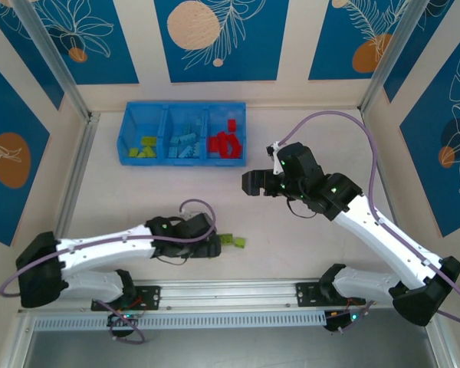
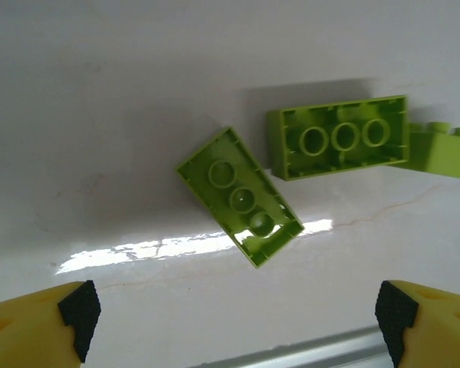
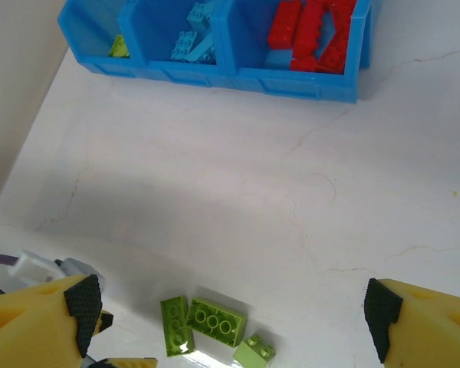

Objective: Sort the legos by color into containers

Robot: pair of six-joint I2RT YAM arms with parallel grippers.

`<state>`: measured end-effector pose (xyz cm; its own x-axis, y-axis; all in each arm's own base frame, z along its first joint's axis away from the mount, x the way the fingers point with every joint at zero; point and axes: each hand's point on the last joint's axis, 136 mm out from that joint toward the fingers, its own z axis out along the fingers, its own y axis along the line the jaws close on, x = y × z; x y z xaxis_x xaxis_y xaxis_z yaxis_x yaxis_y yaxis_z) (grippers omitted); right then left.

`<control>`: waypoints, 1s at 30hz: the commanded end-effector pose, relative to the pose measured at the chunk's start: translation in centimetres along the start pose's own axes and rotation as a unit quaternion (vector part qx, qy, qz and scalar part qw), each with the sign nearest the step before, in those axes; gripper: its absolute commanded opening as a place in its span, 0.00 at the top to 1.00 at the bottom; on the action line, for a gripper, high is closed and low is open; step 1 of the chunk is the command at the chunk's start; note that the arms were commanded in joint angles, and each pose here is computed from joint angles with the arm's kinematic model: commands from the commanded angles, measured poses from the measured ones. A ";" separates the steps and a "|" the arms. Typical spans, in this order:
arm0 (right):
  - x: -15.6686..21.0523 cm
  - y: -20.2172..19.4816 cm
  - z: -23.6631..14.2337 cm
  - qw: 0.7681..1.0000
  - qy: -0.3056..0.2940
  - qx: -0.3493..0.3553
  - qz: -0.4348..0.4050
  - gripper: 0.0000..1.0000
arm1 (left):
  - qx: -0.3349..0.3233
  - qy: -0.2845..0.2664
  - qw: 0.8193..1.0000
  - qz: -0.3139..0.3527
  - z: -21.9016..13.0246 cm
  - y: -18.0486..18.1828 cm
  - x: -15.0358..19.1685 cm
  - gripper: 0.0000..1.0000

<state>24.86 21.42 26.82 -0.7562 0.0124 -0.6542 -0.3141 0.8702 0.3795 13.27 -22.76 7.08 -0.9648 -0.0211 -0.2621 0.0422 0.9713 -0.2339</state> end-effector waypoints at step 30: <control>1.2 0.0 1.0 0.999 0.038 -0.006 0.028 0.09 | -0.096 -0.014 0.995 -0.037 5.1 2.2 -0.1 0.68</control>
<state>25.10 21.56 25.94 -0.7834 0.0261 -0.6210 -0.2842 0.8735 0.3953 14.98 -22.74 1.91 -0.9523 -0.1186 -0.2813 -0.0964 0.9911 -0.0917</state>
